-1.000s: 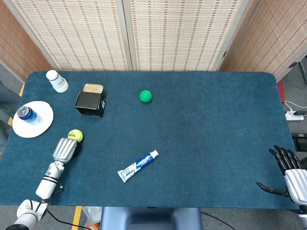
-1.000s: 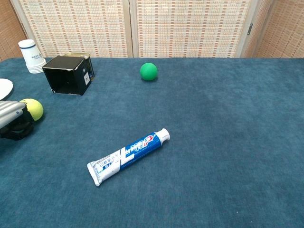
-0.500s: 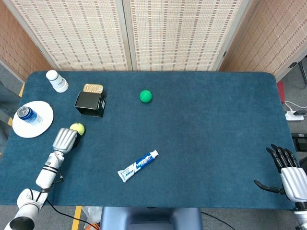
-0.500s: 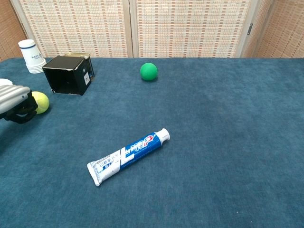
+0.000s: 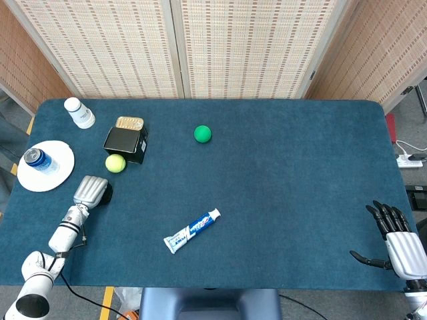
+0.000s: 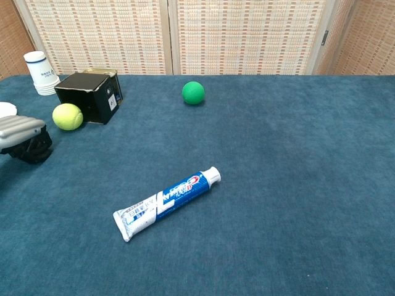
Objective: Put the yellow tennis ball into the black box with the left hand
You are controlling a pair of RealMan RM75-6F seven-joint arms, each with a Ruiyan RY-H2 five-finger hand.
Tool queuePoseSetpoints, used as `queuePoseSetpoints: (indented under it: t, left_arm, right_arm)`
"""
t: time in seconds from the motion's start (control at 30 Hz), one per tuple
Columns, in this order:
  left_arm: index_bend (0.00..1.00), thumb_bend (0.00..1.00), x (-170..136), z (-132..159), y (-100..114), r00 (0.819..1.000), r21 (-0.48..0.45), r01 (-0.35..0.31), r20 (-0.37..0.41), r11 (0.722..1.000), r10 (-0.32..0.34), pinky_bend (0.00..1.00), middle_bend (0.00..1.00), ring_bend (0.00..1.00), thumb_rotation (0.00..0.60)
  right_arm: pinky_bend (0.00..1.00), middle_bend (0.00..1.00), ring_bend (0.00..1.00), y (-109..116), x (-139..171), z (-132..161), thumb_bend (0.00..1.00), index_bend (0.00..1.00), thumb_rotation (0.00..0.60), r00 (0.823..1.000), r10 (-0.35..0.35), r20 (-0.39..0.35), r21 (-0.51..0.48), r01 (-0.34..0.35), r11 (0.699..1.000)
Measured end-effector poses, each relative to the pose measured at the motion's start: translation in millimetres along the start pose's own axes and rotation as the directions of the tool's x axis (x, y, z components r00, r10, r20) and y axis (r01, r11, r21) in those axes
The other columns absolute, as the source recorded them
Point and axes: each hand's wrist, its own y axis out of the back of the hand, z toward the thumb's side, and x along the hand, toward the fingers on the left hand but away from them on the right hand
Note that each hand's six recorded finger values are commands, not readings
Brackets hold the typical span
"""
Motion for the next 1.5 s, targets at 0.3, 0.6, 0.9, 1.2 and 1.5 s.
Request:
queuePoseSetpoints:
  t: [0.3, 0.6, 0.9, 1.2, 1.5]
  left_arm:
    - [0.33, 0.50, 5, 2, 27, 0.995, 0.025, -0.102, 0.020, 0.995, 0.101, 0.00, 0.07, 0.00, 0.080]
    - [0.28, 0.48, 4, 1, 20, 0.997, 0.023, -0.073, 0.015, 0.997, 0.072, 0.00, 0.04, 0.00, 0.085]
    - [0.25, 0.48, 4, -1, 17, 0.998, 0.010, -0.057, 0.007, 0.998, 0.057, 0.00, 0.04, 0.00, 0.101]
    - [0.26, 0.48, -5, -12, 15, 0.998, -0.001, -0.066, -0.019, 0.998, 0.066, 0.00, 0.05, 0.00, 0.109]
    - [0.31, 0.48, -94, -63, -2, 0.975, -0.073, -0.191, -0.130, 0.979, 0.181, 0.08, 0.16, 0.05, 0.472]
  right_arm:
    - [0.00, 0.00, 0.00, -2, -2, 1, 0.00, 0.07, 0.515, 1.000, 0.010, 0.002, 0.008, -0.010, 1.000]
    - [0.00, 0.00, 0.00, -1, -2, 1, 0.00, 0.07, 0.516, 1.000, 0.008, 0.001, 0.006, -0.008, 1.000]
    - [0.00, 0.00, 0.00, -1, -2, 0, 0.00, 0.06, 0.515, 1.000, 0.011, -0.001, 0.000, -0.011, 1.000]
    - [0.00, 0.00, 0.00, 0, -3, -1, 0.00, 0.06, 0.515, 1.000, 0.017, -0.005, -0.010, -0.017, 1.000]
    - [0.00, 0.00, 0.00, 4, 4, 1, 0.00, 0.06, 0.515, 0.999, 0.011, -0.043, -0.025, -0.012, 1.000]
